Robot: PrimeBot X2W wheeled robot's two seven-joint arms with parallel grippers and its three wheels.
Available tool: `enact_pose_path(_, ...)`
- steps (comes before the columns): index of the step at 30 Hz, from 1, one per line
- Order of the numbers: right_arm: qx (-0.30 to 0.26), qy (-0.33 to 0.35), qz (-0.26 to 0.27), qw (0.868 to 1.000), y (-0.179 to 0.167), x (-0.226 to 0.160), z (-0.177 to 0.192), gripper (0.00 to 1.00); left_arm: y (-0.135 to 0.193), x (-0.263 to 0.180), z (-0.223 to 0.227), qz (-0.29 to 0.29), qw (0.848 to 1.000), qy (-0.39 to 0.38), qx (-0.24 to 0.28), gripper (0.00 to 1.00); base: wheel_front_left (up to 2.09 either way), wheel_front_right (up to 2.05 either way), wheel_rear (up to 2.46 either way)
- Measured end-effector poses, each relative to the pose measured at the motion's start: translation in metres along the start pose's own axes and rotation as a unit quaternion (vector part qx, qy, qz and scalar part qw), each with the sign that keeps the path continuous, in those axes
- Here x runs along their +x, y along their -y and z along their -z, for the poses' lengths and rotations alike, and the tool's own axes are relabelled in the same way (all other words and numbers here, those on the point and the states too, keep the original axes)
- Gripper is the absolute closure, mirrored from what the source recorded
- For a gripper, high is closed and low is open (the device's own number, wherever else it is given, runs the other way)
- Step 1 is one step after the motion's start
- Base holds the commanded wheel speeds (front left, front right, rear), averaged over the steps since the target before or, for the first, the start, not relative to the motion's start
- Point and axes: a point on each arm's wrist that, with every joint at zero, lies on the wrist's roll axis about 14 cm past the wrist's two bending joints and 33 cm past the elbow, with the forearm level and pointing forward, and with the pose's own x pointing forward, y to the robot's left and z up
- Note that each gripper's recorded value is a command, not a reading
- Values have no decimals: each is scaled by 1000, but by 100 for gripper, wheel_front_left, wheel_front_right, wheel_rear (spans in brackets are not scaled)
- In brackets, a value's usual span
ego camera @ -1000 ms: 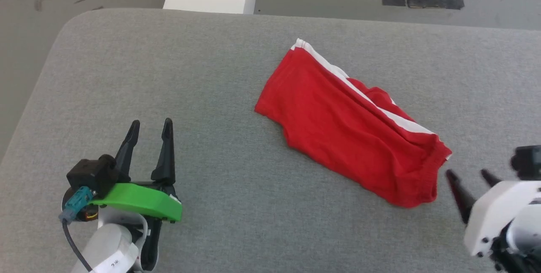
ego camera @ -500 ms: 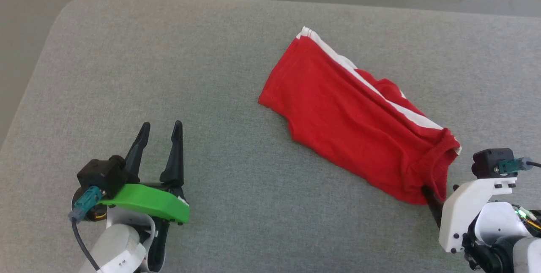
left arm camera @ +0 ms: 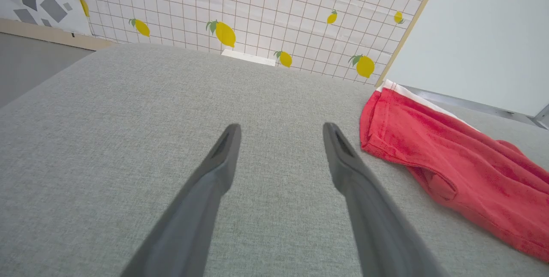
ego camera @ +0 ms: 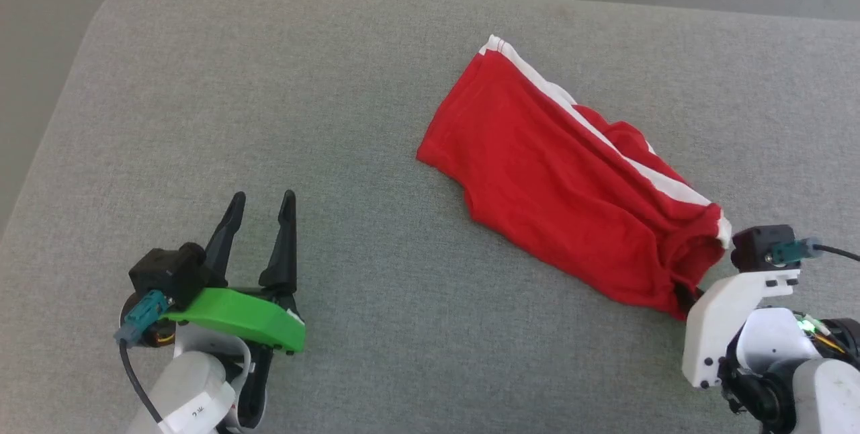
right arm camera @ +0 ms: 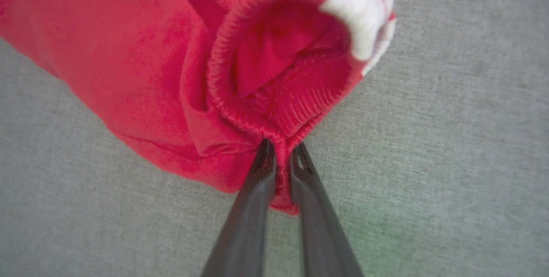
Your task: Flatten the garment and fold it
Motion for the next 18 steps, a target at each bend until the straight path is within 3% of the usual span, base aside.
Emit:
enact_pose_path(6,10,11,0,1000,2,-6,-3,100,9,3,1,16,1000,-11,-10,0,0,0,0)
enact_pose_path(10,16,18,0,1000,4,-11,-4,100,33,23,-4,52,998,-36,-23,0,0,0,0)
enact_pose_path(14,21,21,-3,1000,4,-11,-2,100,66,52,0,89,990,-101,-41,0,0,0,0)
enact_pose_path(18,21,21,-8,1000,1,-9,-2,100,88,73,22,104,972,-208,-19,0,0,0,0)
